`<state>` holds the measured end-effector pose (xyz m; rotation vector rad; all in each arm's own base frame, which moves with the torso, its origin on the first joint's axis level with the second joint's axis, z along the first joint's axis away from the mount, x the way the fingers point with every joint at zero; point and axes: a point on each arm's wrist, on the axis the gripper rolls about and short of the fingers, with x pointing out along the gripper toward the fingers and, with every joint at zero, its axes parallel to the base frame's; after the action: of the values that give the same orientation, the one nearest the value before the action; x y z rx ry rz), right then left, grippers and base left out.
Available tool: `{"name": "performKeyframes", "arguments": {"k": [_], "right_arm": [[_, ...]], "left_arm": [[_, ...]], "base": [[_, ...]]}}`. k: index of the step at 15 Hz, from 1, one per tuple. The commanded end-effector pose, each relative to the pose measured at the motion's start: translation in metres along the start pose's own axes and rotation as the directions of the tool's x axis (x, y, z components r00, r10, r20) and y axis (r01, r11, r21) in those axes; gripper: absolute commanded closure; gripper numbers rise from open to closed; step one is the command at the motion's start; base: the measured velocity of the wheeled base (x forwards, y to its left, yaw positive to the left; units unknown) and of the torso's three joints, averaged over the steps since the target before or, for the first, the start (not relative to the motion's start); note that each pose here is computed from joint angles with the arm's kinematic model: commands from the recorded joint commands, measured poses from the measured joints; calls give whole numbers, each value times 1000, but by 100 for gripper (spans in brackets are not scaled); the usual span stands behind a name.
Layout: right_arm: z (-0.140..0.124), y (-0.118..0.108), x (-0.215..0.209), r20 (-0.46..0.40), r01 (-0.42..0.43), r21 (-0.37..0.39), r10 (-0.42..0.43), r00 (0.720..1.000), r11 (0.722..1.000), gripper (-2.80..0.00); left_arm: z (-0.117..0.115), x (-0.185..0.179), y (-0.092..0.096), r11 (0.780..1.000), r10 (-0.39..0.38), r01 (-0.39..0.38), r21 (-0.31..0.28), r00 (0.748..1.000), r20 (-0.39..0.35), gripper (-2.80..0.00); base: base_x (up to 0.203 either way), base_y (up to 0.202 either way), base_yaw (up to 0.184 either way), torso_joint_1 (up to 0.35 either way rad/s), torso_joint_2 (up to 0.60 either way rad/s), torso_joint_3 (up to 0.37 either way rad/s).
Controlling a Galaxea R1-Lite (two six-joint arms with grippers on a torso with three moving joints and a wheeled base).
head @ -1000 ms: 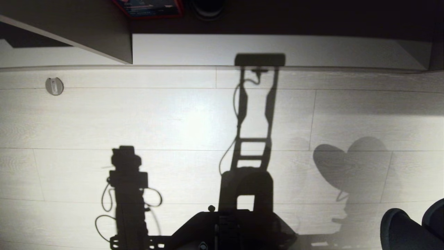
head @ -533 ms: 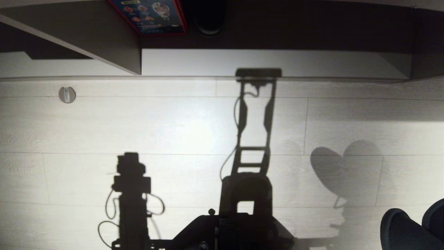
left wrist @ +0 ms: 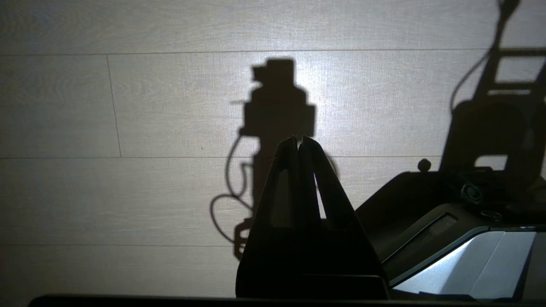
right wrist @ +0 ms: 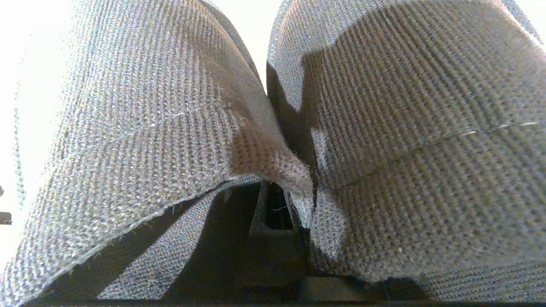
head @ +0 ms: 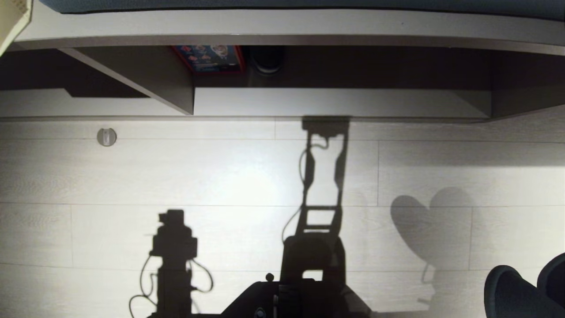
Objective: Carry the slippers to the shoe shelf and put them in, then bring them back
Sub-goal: Place the slippers on the floor
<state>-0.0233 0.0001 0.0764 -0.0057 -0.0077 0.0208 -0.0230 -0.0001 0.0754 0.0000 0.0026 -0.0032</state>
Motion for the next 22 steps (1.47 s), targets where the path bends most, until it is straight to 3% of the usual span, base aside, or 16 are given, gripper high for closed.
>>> {"name": "performKeyframes", "arguments": {"k": [1, 22], "right_arm": [[0, 0, 0, -3, -1, 0, 1, 1000, 1000, 0], [0, 0, 0, -3, -1, 0, 1, 1000, 1000, 0]], "left_arm": [[0, 0, 0, 1000, 0, 0, 0, 1000, -1, 0], [0, 0, 0, 1000, 0, 0, -2, 1000, -1, 0]], "base": [[0, 0, 0, 2, -1, 207], [0, 0, 0, 2, 2, 203]]}}
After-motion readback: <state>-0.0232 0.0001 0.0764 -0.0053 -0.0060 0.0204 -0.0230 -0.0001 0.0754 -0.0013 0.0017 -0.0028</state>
